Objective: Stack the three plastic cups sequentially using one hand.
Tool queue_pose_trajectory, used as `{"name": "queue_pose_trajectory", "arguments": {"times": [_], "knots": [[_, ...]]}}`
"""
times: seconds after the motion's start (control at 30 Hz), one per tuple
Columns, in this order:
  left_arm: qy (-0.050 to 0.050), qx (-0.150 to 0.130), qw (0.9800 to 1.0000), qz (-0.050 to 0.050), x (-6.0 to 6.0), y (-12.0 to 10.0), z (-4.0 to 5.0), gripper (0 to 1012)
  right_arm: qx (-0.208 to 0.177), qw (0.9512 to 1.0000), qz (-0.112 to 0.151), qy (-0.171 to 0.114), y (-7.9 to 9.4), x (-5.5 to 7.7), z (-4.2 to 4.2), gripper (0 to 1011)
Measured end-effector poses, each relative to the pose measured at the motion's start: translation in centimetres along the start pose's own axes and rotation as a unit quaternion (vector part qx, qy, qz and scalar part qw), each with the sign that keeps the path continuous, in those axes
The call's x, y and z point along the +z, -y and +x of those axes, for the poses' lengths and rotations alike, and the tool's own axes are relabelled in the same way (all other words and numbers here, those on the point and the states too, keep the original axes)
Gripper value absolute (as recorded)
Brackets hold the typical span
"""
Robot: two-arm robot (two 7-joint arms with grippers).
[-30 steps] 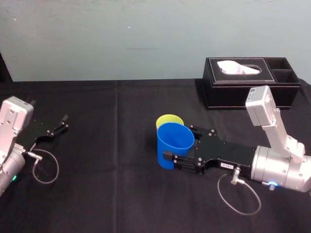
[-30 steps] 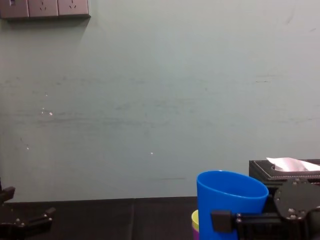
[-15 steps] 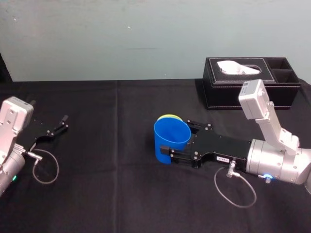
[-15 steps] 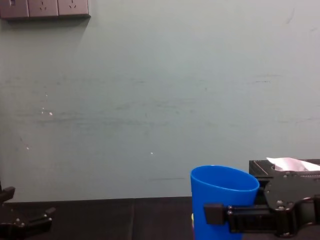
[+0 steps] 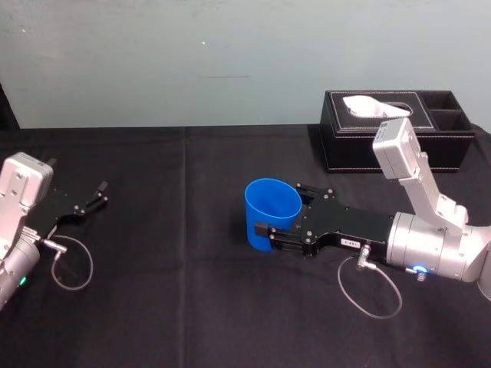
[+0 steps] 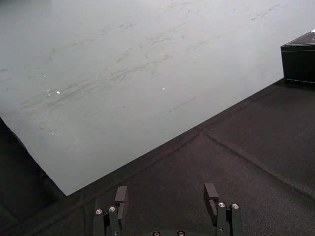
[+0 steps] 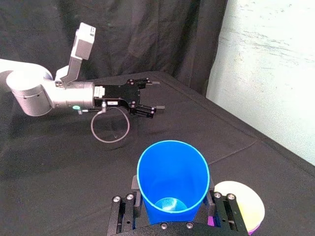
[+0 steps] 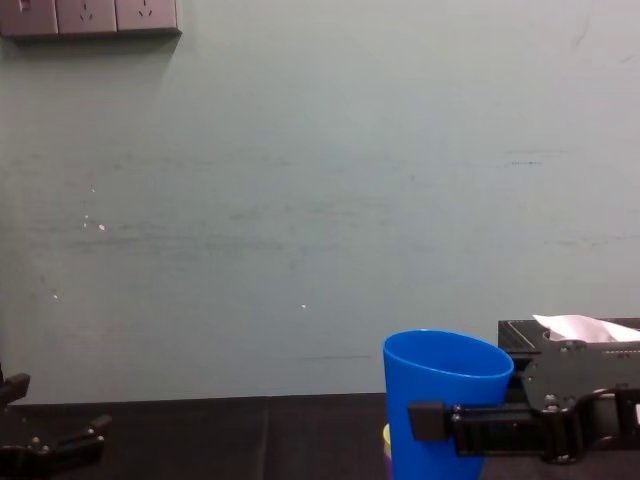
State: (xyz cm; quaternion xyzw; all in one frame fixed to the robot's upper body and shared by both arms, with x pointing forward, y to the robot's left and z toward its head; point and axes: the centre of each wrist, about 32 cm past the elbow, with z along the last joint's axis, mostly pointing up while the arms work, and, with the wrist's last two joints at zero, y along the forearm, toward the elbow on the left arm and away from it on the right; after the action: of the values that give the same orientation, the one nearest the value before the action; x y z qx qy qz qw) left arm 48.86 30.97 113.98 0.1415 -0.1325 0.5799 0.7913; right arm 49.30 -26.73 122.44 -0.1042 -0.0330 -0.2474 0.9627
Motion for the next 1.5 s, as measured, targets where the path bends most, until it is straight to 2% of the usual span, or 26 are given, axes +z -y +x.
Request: {"name": "queue_pose_trajectory", "arguments": {"times": [0.13,0.47,1.0,1.5], "knots": [[0.000,0.000,1.0000,0.000,0.0,0.0,0.00,1011,0.001,1.0000,0.000,-0.003,0.0,0.0,0.13,718],[0.000,0.000,1.0000,0.000,0.0,0.0,0.00,1011,-0.003,0.9999,-0.003,-0.010,0.0,0.2,1.10,718],[0.000,0.000,1.0000,0.000,0.0,0.0,0.00,1012,-0.036,0.9993,-0.005,-0.003,-0.5,0.7,2.89,718],[0.000,0.000,1.0000,0.000,0.0,0.0,0.00,1011,-0.053,0.9984,-0.020,0.002,-1.9,0.9,4.26,718]]}}
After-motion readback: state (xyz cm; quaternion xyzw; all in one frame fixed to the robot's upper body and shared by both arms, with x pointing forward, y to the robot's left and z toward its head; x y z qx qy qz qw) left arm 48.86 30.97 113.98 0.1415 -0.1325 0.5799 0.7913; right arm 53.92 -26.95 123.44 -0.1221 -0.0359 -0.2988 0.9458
